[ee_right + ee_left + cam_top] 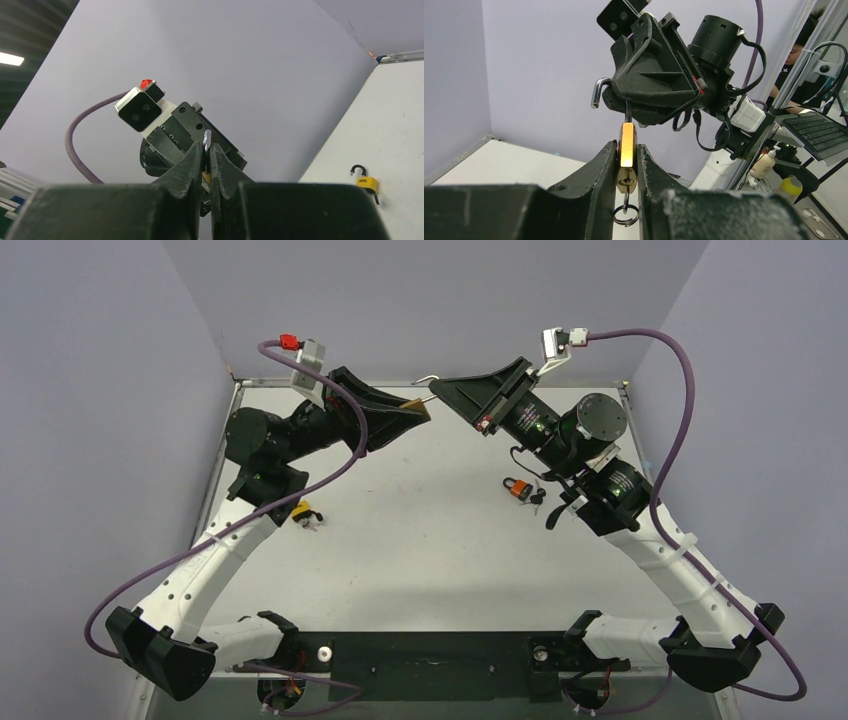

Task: Lock with the key
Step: Lock the lock.

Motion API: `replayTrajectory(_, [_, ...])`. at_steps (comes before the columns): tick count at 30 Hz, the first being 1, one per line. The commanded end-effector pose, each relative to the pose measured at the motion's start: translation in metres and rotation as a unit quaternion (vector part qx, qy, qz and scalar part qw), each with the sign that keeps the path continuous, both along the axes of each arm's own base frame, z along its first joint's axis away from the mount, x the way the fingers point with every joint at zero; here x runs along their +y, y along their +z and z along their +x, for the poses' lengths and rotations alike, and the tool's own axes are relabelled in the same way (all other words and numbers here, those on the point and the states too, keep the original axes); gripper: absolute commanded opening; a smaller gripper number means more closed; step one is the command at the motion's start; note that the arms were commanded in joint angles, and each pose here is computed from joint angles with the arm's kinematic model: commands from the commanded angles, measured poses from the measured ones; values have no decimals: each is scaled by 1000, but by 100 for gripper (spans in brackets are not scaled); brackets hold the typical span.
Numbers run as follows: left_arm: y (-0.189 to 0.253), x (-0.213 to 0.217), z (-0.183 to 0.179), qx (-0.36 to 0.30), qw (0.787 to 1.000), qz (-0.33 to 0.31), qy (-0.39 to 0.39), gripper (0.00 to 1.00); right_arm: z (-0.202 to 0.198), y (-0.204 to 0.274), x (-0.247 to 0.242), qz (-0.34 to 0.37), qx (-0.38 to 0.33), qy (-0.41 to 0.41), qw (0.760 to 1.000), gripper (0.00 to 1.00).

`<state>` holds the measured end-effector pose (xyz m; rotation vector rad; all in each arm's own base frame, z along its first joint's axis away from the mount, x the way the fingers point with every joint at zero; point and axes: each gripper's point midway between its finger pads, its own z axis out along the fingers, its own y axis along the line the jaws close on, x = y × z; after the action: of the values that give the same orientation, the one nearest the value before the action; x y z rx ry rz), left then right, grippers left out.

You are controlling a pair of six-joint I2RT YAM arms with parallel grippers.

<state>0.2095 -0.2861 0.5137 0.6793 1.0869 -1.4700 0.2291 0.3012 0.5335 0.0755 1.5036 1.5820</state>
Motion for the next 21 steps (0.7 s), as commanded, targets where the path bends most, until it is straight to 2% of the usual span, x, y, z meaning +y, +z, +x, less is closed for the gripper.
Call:
replayTrajectory(1, [16, 3, -5, -16, 1000, -16, 2, 0, -7, 23, -8, 27, -41, -8, 999, 0])
replayTrajectory(2, [10, 1, -2, -4, 1000, -4, 5, 0, -7, 23, -8, 23, -45, -9, 999, 1])
replayTrajectory(3, [12, 2, -3, -4, 1000, -1, 7, 0, -7, 16, -7, -2, -50, -11, 999, 7])
replayTrajectory(4, [2, 0, 0, 13, 1000, 21, 10, 0, -7, 17, -10, -25, -74, -20, 997, 23])
replayTrajectory(5, [6, 2, -2, 13, 999, 27, 13, 0, -7, 6, -12, -56, -72, -25, 996, 33])
replayTrajectory(6, [-1, 2, 1, 34, 998, 52, 19, 0, -6, 2, -17, -92, -103, -40, 990, 53])
replayTrajectory(7, [-18, 1, 4, 73, 994, 82, 24, 0, -5, -7, -25, -123, -105, -56, 985, 66])
replayTrajectory(10, [-39, 4, -1, 120, 985, 119, 20, 0, 0, -27, -58, -231, -166, -122, 951, 74])
replayTrajectory(14, [-52, 6, -25, 168, 976, 135, -27, 0, -16, -47, -55, -292, -263, -82, 916, 79])
replayTrajectory(15, [-59, 8, -30, 181, 972, 148, -33, 0, -15, -59, -52, -302, -269, -74, 911, 80])
replayTrajectory(21, [-56, 14, -63, 229, 956, 155, -97, 0, -50, -48, -49, -263, -395, -38, 879, 80])
